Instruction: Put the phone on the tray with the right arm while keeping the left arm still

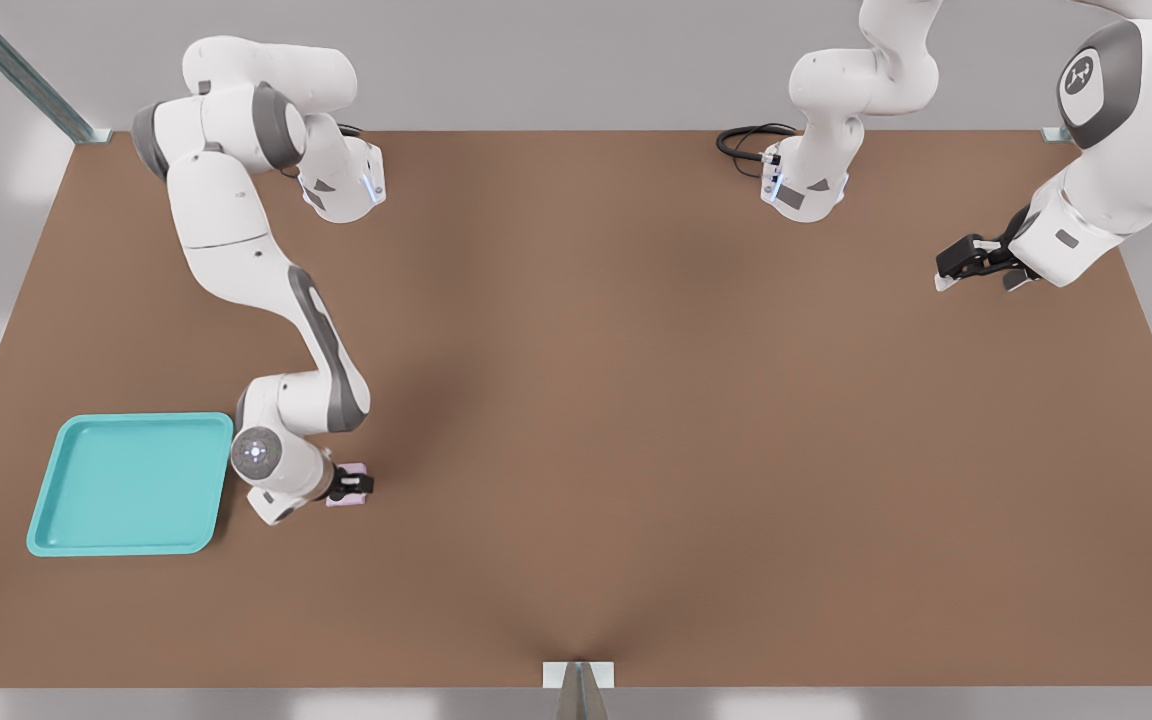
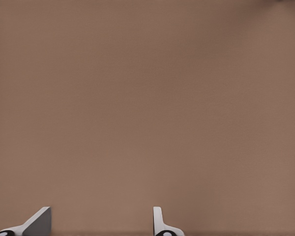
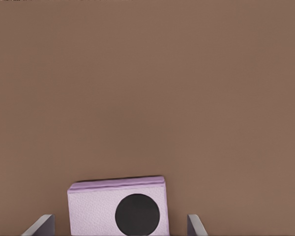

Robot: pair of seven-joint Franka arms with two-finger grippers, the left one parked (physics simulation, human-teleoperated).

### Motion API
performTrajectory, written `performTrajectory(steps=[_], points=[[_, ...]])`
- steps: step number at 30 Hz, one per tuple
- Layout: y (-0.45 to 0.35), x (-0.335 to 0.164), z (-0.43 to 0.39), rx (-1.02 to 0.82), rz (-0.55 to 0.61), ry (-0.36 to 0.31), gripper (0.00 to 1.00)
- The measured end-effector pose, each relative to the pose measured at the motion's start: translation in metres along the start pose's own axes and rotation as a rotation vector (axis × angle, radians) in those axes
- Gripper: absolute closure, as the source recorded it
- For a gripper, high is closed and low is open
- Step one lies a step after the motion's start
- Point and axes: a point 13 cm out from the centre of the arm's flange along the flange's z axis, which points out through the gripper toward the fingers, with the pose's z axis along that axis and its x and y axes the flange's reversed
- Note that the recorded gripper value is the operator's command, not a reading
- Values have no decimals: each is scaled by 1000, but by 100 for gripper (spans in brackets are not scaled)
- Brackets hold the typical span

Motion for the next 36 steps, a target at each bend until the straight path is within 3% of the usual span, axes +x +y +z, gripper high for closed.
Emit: performTrajectory(steps=[7, 9, 17, 18, 19, 20, 28, 32, 36], points=[[4, -4, 14, -2, 0, -27, 0], [7, -3, 14, -1, -5, -30, 7], [9, 11, 20, 3, -12, -11, 7], [9, 12, 21, 3, -12, -10, 8], [9, 12, 21, 3, -13, -10, 23], [9, 12, 20, 1, -14, -10, 28], [9, 6, 1, -10, -29, -31, 35], [-39, 6, -51, -13, 7, -51, 35], [-159, 27, -71, -12, 108, -34, 35]])
